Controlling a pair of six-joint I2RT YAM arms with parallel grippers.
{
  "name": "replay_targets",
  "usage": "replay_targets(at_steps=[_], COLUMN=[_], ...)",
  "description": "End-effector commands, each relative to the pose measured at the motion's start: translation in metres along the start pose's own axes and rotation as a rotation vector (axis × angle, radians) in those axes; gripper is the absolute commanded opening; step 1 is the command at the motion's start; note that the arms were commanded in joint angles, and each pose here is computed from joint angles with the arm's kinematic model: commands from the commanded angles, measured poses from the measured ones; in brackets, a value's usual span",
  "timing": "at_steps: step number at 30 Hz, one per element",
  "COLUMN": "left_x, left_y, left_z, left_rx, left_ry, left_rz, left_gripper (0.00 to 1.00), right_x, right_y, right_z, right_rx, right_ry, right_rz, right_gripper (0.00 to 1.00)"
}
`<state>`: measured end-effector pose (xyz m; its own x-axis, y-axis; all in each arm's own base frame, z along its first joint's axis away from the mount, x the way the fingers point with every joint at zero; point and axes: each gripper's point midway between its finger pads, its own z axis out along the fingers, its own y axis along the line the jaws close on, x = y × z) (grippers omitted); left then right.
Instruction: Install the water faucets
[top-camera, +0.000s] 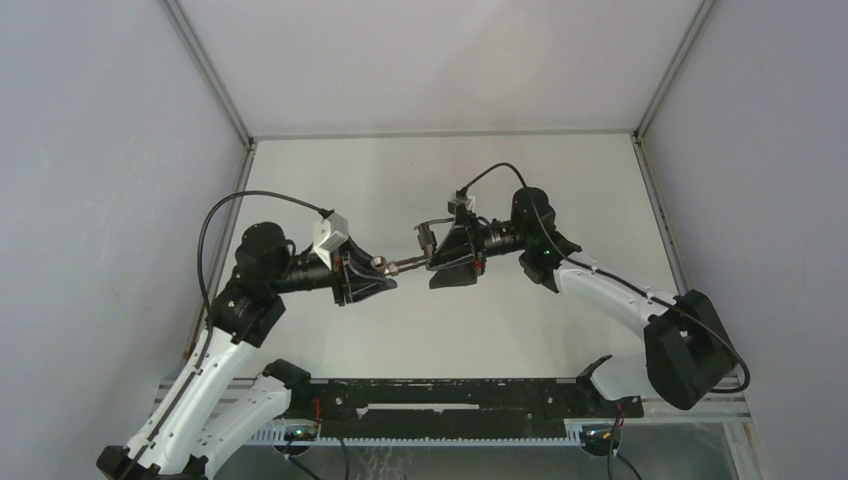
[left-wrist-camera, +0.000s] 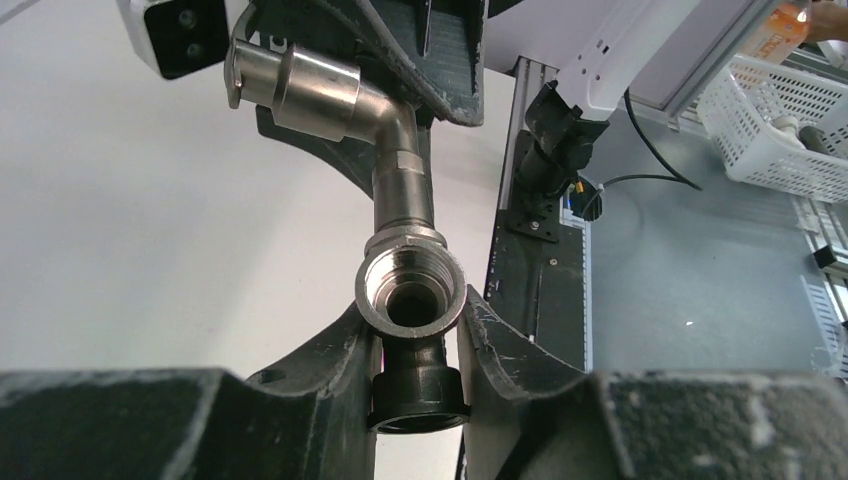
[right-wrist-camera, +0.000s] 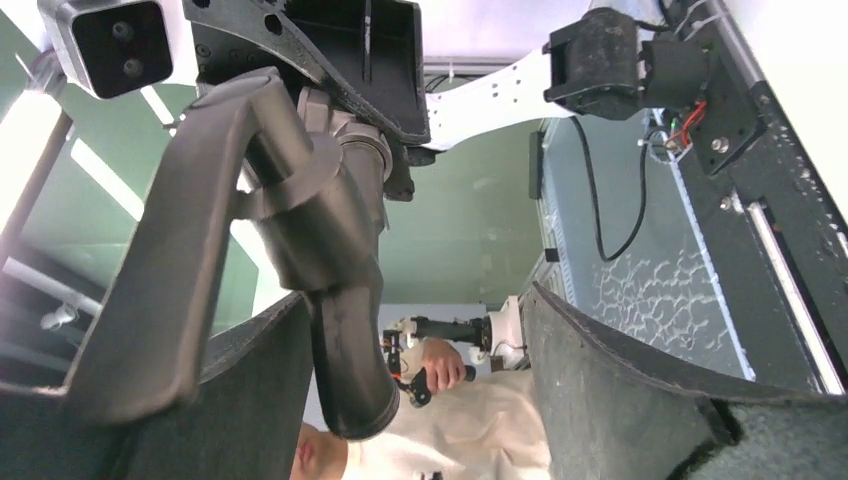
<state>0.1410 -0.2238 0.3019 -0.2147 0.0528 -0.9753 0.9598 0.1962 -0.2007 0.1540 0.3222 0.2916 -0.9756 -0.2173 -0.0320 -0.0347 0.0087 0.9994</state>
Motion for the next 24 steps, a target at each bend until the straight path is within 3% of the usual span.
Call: replay_targets(at_steps=[1,4,8,11,14,16,18,21,24], left_x=[-0.028,-0.030,-0.035,-0.041,-0.045,-0.044,-0.044,-0.046,-0.047], left_y=[-0.002,-0.002,-0.005,-0.008,-0.010,-0.010,-0.011,-0.013,-0.013], left_z=[-0.001,-0.001,0.001,0.003,0.005,0.008,0.009,0.009,0.010], left_rx=[-0.003,0.007,0.040,0.064,0.078,0.094,0.103,0.112,0.102], left_ry=[-0.064,-0.062,-0.057,-0.053,-0.022,0.017,0.040,0.045,0.061], left_rz=[0.061,0.026,-0.035,-0.101,-0.215,-0.298,-0.351,-0.404,-0.477], left_gripper=[0.00,0.00,0.00,0.00,0.00,0.00,0.00,0.00,0.00], right_x=[-0.001,0.003,0.008,0.008,0.010,0.015,0.021,0.020,0.018], right_y=[0.009,0.013,0.024,0.030,0.035,0.042,0.047,0.062,0.065], right_z=[-0.016,-0.036,-0.067,-0.085,-0.094,-0.097,-0.099,-0.102,-0.094], right_rx=[0.035,0.072,0.123,0.227,0.348,0.400,0.432,0.450,0.432], right_ry=[-0.071,-0.127,-0.211,-0.325,-0.441,-0.493,-0.529,-0.649,-0.623], right_rz=[-0.074,-0.150,-0.367,-0.686,-1.107,-1.468,-1.726,-1.906,-1.990], right_gripper=[0.83,0.84,0.85,0.85,0.86,0.96,1.00,1.00,1.00])
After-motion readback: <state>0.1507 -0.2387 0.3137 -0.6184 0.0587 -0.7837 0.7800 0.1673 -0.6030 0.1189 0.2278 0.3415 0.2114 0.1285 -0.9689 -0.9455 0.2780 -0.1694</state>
